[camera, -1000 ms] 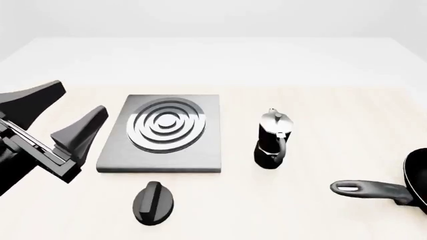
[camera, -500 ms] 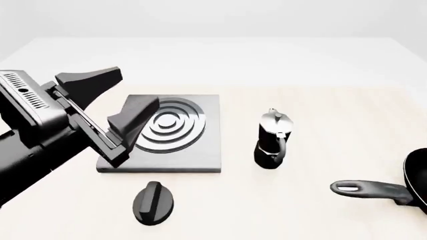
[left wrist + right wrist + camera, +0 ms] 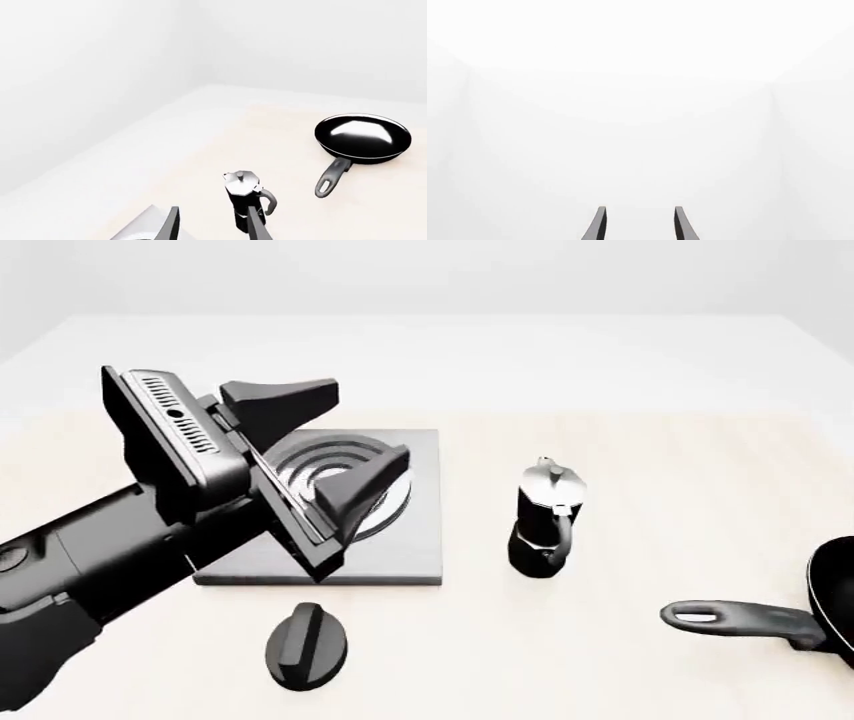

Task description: Put the frying pan on the stove.

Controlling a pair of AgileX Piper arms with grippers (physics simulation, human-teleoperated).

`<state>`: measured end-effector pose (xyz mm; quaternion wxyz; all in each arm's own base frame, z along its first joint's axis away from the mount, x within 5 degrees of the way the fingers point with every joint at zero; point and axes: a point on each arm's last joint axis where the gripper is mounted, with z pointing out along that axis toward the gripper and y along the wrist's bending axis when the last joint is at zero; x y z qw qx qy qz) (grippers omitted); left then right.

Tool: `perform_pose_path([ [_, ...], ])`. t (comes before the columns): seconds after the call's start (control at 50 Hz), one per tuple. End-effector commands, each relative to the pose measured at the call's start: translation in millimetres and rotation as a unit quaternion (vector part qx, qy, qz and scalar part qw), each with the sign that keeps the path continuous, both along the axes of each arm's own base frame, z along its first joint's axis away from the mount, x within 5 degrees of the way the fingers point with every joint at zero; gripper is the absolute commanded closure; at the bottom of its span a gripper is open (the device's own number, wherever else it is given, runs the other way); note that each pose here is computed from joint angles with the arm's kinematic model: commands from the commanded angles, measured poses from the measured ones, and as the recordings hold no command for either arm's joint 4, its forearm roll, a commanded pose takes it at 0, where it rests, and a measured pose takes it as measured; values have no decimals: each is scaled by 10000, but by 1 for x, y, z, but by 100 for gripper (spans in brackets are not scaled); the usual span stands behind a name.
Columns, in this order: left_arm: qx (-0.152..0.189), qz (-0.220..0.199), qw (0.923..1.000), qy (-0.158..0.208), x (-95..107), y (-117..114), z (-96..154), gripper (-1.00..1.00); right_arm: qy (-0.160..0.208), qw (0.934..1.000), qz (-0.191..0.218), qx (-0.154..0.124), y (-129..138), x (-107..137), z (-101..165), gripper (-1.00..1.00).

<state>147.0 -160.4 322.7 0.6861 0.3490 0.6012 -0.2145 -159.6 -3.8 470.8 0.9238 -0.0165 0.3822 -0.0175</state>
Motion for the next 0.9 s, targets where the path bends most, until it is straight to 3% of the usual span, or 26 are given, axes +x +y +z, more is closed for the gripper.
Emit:
perform_pose_path([
  [0.02, 63, -289, 9996, 10, -1, -19, 1, -100, -12, 10000, 16, -5, -1, -2, 1, -100],
  [0.34, 248, -769, 9967, 127, -4, -55, -10, -100, -52, 10000, 50, -4, -2, -8, 2, -100],
  [0.9, 354, -1084, 9932, 224, -3, -89, -15, -100, -63, 9999, 102, -16, -4, -6, 2, -100],
])
